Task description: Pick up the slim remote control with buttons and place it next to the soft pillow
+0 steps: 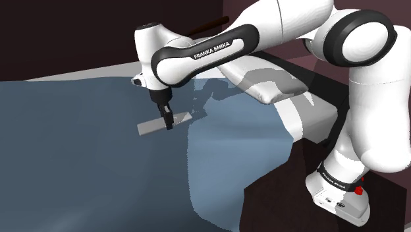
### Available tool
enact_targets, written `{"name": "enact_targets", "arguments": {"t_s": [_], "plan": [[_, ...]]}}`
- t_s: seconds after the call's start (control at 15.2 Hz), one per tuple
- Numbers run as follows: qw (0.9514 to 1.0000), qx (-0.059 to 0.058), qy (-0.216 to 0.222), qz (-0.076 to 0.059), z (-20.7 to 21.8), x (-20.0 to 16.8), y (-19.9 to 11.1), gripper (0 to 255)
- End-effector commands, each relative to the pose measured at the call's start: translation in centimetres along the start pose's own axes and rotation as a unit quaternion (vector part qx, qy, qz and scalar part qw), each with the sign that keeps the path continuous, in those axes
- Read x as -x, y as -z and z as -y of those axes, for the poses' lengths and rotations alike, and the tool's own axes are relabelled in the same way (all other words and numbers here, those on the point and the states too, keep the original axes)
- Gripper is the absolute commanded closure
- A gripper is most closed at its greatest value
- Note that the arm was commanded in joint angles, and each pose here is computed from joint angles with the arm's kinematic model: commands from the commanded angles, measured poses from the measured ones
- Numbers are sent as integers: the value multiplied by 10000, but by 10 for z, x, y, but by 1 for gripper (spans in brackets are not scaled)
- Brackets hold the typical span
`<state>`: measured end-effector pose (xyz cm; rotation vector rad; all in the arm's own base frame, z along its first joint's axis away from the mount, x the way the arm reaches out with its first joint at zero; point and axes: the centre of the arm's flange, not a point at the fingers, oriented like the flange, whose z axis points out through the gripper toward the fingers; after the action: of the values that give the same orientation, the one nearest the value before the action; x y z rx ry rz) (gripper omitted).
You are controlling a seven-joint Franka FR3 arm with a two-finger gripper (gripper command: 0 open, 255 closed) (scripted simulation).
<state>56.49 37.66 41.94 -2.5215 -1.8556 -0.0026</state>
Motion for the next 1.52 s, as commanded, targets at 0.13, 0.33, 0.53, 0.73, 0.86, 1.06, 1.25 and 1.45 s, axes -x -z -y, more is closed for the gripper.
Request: {"name": "enact_targets", "arguments": {"t_s": [0.13, 0.33, 0.53, 0.73, 0.86, 1.06, 1.25, 1.45], "plan": [[10000, -1, 0, 0, -1, 1, 22, 255], [10000, -1, 0, 0, -1, 1, 38, 255], [10000, -1, 0, 0, -1, 1, 54, 255], [10000, -1, 0, 0, 0, 1, 70, 255], [10000, -1, 0, 0, 0, 1, 78, 255], [10000, -1, 0, 0, -11, 39, 79, 255], [10000, -1, 0, 0, -22, 77, 79, 255], [10000, -1, 0, 0, -33, 115, 80, 255]]}}
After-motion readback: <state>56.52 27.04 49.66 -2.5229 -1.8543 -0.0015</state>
